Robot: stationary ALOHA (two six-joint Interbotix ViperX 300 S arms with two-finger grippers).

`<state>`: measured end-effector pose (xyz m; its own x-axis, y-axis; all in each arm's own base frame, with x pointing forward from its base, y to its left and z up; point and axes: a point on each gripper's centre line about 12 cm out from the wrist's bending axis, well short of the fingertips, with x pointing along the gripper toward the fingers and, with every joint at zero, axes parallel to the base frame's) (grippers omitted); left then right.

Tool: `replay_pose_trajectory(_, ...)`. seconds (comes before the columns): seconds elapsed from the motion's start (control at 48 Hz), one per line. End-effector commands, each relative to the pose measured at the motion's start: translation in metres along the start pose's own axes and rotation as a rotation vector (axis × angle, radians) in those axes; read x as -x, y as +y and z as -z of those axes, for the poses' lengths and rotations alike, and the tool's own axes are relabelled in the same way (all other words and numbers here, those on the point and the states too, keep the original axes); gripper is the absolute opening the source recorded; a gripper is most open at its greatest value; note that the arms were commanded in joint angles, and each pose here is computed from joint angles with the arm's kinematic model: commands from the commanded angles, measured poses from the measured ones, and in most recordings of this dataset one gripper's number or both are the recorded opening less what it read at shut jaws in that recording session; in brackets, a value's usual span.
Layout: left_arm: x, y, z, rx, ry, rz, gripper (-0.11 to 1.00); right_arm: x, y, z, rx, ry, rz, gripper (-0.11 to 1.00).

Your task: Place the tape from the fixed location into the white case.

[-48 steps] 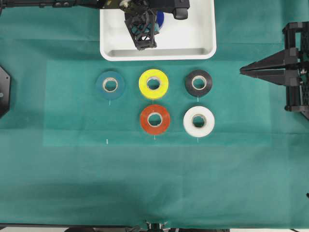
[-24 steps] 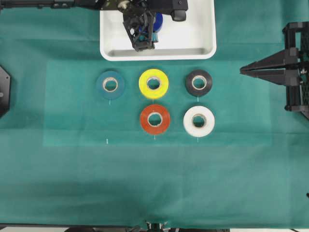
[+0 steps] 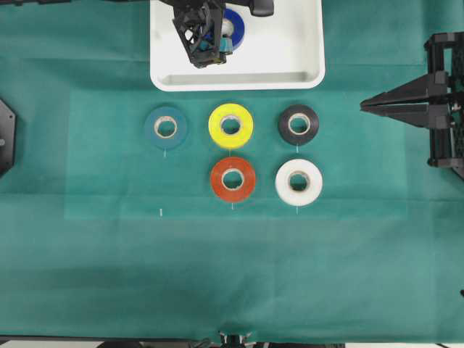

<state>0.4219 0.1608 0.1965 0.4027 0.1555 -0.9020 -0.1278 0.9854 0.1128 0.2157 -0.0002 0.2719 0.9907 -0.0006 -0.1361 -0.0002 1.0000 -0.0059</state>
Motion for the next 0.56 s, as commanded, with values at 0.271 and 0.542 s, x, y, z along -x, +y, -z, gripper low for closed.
replay_pose_trajectory(0.271,0.063,-0.012,-0.027,-0.034,-0.067,0.003,0.90,-0.002,0.000,-0.013,0.000,-0.032,0.000,0.00)
replay_pose_trajectory(0.542,0.078,-0.013,-0.035,-0.039,-0.064,0.007,0.90,-0.002,0.000,-0.013,0.000,-0.032,0.002,0.00)
